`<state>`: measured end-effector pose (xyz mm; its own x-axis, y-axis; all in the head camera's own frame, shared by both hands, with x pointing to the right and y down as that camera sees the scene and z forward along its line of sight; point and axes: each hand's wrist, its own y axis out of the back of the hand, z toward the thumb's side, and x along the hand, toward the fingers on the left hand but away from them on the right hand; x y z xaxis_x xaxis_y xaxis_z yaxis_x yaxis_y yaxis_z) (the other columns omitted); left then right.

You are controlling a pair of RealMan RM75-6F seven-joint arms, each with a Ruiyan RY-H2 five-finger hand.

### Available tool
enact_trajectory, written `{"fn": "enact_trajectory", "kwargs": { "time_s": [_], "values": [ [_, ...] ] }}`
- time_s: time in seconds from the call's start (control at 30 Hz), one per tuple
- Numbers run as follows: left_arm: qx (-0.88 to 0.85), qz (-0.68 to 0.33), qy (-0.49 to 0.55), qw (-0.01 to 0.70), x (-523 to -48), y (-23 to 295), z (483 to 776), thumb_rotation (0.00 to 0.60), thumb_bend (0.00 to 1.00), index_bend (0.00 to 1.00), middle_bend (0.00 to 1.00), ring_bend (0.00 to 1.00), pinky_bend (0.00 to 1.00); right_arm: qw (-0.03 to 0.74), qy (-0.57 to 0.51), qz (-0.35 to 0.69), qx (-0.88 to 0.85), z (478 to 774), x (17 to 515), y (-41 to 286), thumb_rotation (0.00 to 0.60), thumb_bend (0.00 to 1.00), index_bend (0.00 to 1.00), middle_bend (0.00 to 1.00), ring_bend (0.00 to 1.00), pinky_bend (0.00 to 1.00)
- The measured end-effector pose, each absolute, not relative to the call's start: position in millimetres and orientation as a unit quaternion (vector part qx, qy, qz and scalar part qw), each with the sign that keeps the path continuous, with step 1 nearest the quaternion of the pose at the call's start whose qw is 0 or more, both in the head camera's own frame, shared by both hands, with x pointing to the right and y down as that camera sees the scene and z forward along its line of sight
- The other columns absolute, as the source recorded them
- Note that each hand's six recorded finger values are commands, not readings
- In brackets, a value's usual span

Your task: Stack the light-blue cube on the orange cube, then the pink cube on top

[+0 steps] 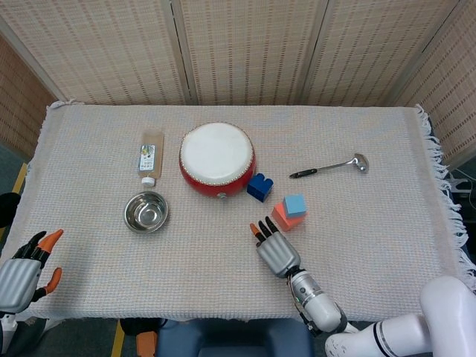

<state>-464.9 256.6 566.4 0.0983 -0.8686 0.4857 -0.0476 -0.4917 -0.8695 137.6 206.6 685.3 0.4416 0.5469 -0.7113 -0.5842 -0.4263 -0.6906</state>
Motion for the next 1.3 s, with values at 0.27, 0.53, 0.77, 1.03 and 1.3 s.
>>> {"fn": "enact_trajectory", "kwargs": {
  "time_s": [0.27, 0.53, 0.77, 1.03, 1.3],
  "values": [
    [-0.646, -0.571, 0.355, 0.36, -466, 257, 565, 0.6, 0.49, 0.01, 0.13, 0.07, 0.25, 0.535, -0.019, 0.518, -0.667, 664, 139, 195, 0.6, 0.13, 0.5, 0.0, 0.0, 0.0],
    [-0.646, -0.574, 0.351, 0.36, -465, 257, 568, 0.6, 0.49, 0.01, 0.13, 0.07, 0.25, 0.526, -0.069, 0.511, -0.676, 629, 135, 158, 0.6, 0.13, 0.51, 0.0, 0.0, 0.0],
    [-0.649, -0.578, 0.345, 0.355, -464, 256, 573, 0.6, 0.48, 0.01, 0.13, 0.07, 0.25, 0.496, -0.093, 0.54, -0.674, 609, 135, 112, 0.6, 0.13, 0.53, 0.0, 0.0, 0.0],
    [-0.649, -0.581, 0.343, 0.353, -464, 255, 576, 0.6, 0.48, 0.01, 0.13, 0.07, 0.25, 0.467, -0.129, 0.566, -0.667, 586, 139, 64, 0.6, 0.14, 0.54, 0.0, 0.0, 0.0],
    [-0.649, -0.585, 0.334, 0.354, -462, 255, 580, 0.6, 0.48, 0.01, 0.13, 0.07, 0.25, 0.48, -0.091, 0.608, -0.626, 588, 153, 48, 0.6, 0.14, 0.53, 0.0, 0.0, 0.0]
  ]
}}
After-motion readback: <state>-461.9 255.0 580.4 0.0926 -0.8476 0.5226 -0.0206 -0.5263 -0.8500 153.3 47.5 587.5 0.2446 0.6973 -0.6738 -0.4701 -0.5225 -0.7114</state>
